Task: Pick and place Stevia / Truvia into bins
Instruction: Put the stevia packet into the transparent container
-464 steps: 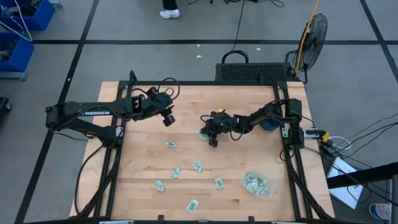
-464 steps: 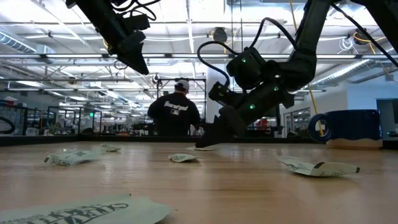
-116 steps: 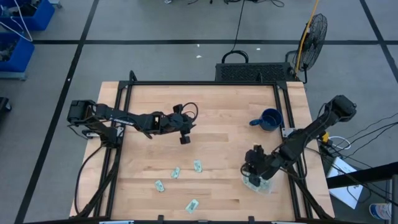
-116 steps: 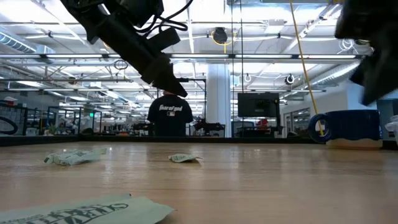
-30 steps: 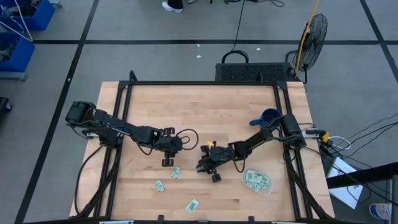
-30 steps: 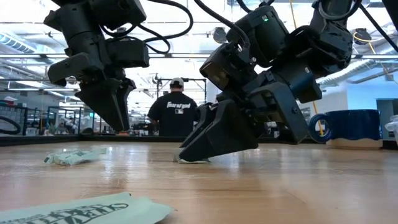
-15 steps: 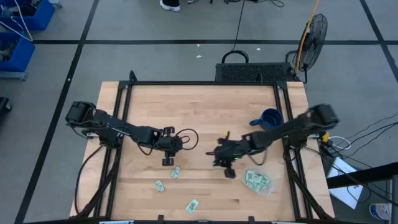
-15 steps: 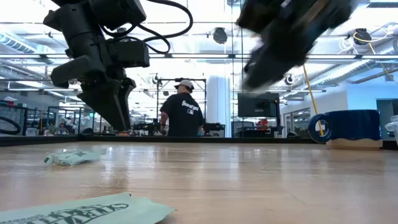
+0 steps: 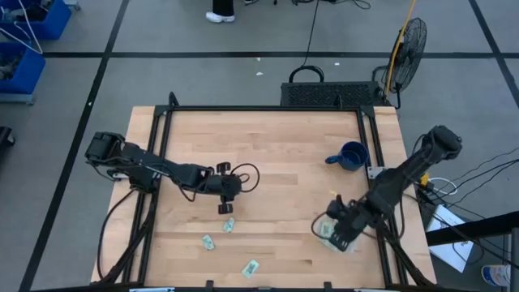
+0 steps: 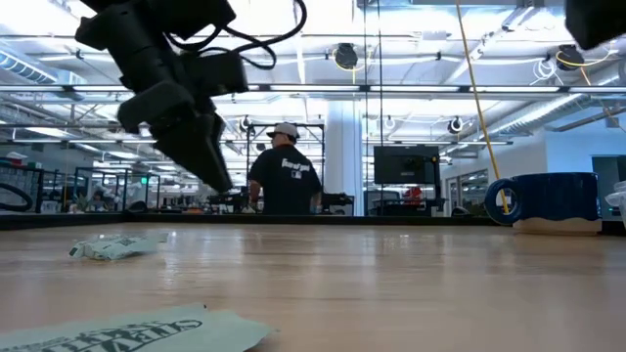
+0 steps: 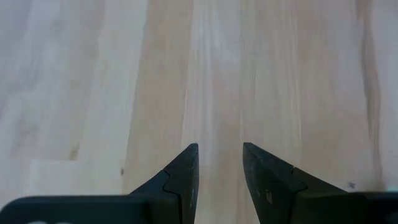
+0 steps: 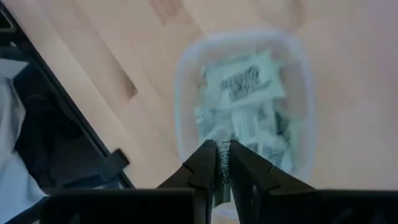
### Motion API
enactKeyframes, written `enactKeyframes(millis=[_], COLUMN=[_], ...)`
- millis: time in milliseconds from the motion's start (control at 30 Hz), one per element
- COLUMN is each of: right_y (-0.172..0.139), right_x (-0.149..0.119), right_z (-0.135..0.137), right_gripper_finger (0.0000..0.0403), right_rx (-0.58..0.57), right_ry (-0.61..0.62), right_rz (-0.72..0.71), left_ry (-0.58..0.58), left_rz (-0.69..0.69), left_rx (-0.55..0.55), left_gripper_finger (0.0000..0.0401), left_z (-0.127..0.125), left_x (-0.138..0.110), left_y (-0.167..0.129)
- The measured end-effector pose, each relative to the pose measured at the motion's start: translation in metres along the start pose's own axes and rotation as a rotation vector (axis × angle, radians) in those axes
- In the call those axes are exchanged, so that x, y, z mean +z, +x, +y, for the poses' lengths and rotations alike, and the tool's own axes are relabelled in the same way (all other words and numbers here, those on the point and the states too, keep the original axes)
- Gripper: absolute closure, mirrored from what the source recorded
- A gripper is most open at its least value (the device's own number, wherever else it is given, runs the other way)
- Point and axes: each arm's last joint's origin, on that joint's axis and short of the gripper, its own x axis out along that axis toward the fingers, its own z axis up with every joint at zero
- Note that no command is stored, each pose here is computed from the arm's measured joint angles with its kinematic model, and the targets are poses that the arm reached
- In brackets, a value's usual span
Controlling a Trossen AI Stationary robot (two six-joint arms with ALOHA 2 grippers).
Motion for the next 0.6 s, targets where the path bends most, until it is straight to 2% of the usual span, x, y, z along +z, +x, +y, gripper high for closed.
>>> enactKeyframes(millis=[133,300,500,600], right_y=[0.011,0.033,0.051,0.050], right_x=[-0.009,-0.013,-0.013,-0.009], right_z=[0.007,0.009,0.008,0.007], right_gripper_finger=[0.0357,0.0328,0.0303,0.0299], right_rx=[-0.007,-0.077,-0.146,-0.150], right_ry=[-0.006,-0.016,-0.079,-0.063], right_rz=[0.014,0.158,0.177,0.171], left_ry=[-0.011,-0.011,0.003,-0.002], left_rz=[-0.062,-0.115,-0.115,-0.114], left_rx=[0.001,0.001,0.016,0.024], left_gripper_finger=[0.0270,0.0270,0.0270,0.0270], left_z=[0.004,0.011,0.019,0.023], left_x=[0.007,0.013,0.014,0.014], left_y=[0.001,0.002,0.003,0.004])
